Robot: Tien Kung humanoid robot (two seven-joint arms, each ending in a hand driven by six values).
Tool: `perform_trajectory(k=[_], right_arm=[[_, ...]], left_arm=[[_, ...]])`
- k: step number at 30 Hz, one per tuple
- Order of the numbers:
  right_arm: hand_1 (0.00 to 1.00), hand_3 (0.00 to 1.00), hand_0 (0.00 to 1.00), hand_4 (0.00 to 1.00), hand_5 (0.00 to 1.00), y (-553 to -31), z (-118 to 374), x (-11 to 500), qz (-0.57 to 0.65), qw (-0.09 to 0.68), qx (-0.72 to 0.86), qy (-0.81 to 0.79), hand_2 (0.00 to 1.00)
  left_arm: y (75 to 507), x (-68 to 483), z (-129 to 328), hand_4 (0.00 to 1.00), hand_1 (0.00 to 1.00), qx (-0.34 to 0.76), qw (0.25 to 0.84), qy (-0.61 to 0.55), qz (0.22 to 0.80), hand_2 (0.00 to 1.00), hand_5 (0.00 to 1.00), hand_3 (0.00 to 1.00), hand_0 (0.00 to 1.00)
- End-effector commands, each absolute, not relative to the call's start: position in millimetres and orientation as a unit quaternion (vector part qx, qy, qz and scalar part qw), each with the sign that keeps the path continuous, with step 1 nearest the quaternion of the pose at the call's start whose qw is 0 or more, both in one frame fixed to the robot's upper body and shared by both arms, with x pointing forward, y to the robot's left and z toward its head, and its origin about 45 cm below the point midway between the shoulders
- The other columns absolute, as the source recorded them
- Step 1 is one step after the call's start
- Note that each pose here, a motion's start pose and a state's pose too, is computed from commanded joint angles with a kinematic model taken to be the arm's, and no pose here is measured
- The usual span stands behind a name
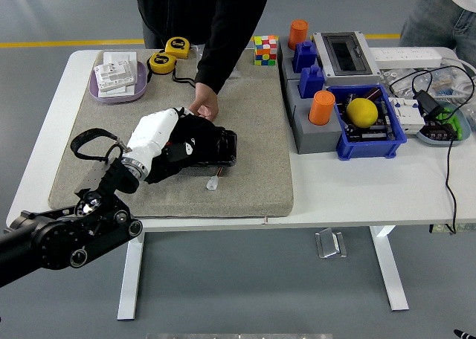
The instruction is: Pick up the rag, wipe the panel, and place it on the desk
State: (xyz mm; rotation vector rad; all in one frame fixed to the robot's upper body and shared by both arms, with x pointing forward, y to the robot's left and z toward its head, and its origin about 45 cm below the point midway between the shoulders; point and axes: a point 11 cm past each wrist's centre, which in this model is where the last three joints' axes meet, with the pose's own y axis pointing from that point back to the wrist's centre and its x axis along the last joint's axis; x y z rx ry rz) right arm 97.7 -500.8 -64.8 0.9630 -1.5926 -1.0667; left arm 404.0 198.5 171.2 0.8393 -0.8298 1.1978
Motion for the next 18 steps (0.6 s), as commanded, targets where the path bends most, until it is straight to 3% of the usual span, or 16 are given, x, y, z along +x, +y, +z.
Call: perform_trajectory(k=[18], right_arm=[[0.571, 0.599, 0.759, 0.998, 0.547, -504.5, -61.9, 101.3, -0.433, 0.484, 0.395, -0.650, 0.702]], left_arm=[[173.4, 404.6, 170.1, 0.266, 0.126, 0.368, 0.681, -0.376, 0.510, 0.507, 0.002, 0.495, 0.193]])
